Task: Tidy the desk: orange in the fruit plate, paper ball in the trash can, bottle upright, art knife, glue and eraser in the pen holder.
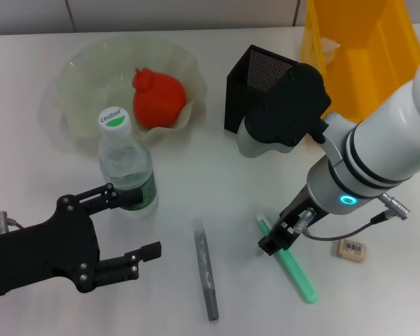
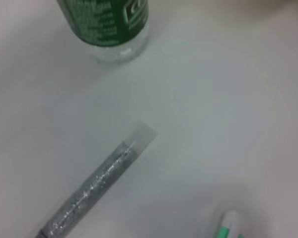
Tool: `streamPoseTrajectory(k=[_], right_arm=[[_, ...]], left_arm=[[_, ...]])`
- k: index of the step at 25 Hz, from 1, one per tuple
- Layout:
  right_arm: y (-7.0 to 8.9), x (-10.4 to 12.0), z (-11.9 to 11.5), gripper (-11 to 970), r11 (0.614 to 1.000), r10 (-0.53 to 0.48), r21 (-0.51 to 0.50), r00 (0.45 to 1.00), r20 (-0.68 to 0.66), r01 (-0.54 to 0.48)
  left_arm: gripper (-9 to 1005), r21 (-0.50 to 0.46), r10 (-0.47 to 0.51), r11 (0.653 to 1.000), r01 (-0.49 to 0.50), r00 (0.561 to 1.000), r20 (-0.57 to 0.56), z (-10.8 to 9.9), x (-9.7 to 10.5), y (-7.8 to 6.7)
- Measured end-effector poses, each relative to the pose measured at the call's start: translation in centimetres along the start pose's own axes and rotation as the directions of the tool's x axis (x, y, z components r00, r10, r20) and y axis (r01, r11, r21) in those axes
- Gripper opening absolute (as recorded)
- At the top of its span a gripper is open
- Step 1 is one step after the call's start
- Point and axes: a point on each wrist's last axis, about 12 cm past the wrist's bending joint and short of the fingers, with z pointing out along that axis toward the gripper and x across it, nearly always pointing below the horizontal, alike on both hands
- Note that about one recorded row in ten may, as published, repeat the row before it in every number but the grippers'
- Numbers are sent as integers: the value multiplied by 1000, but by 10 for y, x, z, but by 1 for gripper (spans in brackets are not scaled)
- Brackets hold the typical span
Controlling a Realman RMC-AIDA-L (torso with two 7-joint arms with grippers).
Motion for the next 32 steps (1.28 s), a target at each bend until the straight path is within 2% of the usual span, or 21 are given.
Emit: streamPoseTrajectory(k=[1, 6, 18, 20, 25, 26, 27, 29, 30, 31, 32], right_arm=[[0, 0, 2, 676, 1000, 4, -7, 1000, -4, -4], [1, -1, 4, 437, 1000, 7, -21, 1000, -3, -7], [2, -3, 8, 198, 999, 7, -41, 1000, -13, -8], [2, -3, 7, 186, 999, 7, -42, 1000, -9, -7], [-4, -6, -14, 162, 999, 42, -37, 995, 92, -39], [-18, -6, -37, 162, 997, 82, -17, 977, 198, -80], [-18, -6, -37, 161, 997, 82, -17, 977, 198, -80], [-34, -2, -62, 161, 993, 113, 1, 937, 330, -120], [-42, 2, -76, 163, 990, 125, 1, 900, 417, -138], [-53, 8, -98, 166, 990, 117, -3, 804, 583, -142], [-58, 12, -108, 168, 990, 107, 0, 740, 664, -143]], left_arm=[[769, 1, 0, 1000, 0, 1000, 1, 0, 0, 0], [768, 1, 1, 1000, -1, 1000, 1, 0, 0, 0], [768, 2, -1, 1000, 1, 1000, 3, 0, 0, 0], [767, 3, -1, 1000, 1, 1000, 3, 0, 0, -1], [767, 16, 1, 1000, -1, 1000, 11, -1, -1, -2], [767, 21, -1, 1000, 1, 1000, 11, 0, -1, -2], [767, 21, -1, 1000, 1, 1000, 11, 0, -1, -2], [767, 26, -4, 1000, 4, 1000, 11, 1, -1, -3], [767, 28, -6, 1000, 6, 1000, 11, 1, -1, -3], [767, 30, -8, 1000, 7, 1000, 12, 1, -1, -3], [767, 30, -8, 1000, 7, 1000, 12, 1, -1, -3]])
